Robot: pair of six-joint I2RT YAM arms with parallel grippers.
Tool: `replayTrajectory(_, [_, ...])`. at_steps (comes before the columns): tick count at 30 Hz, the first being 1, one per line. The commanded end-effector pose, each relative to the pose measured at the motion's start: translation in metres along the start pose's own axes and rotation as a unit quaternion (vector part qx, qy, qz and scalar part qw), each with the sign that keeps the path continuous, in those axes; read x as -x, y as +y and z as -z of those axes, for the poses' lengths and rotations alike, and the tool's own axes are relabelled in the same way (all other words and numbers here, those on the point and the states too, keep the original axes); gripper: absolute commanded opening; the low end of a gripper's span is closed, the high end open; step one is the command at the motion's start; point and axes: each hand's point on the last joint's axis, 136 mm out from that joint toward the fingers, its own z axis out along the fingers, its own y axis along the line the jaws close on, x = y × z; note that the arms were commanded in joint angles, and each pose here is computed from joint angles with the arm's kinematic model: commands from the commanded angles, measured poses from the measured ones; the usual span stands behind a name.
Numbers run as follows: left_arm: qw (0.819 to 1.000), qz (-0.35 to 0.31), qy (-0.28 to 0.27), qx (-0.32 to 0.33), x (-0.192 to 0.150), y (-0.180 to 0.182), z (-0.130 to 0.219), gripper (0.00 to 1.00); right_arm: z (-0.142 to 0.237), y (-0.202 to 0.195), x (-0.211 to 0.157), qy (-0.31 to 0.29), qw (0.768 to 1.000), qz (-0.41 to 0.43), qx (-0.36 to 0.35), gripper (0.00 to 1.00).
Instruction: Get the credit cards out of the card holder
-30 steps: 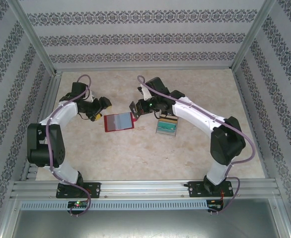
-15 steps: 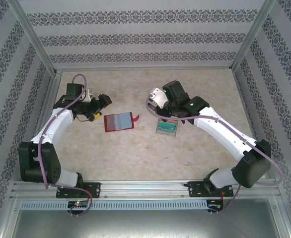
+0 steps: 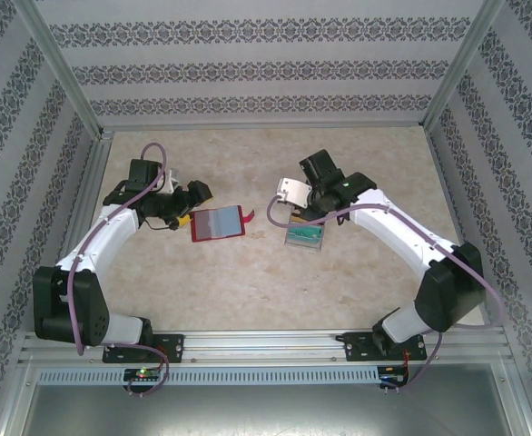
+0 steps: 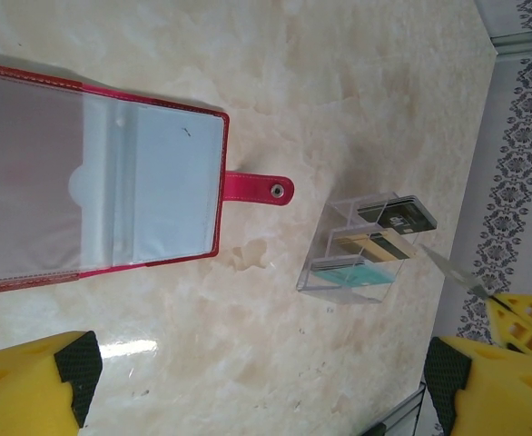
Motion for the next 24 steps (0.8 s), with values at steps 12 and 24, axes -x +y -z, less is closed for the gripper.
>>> replayTrajectory(12, [1.0, -0.01, 0.002, -0.012, -0.004, -0.006, -0.001, 0.94, -0.024, -0.002, -0.033, 0.044, 0.999, 0.019, 0.014, 0.0])
replayTrajectory(24, [1.0, -0.008, 0.004, -0.011, -0.004, -0.005, -0.003, 0.94, -0.034, -0.019, -0.023, 0.036, 0.999, 0.015, 0.001, 0.0])
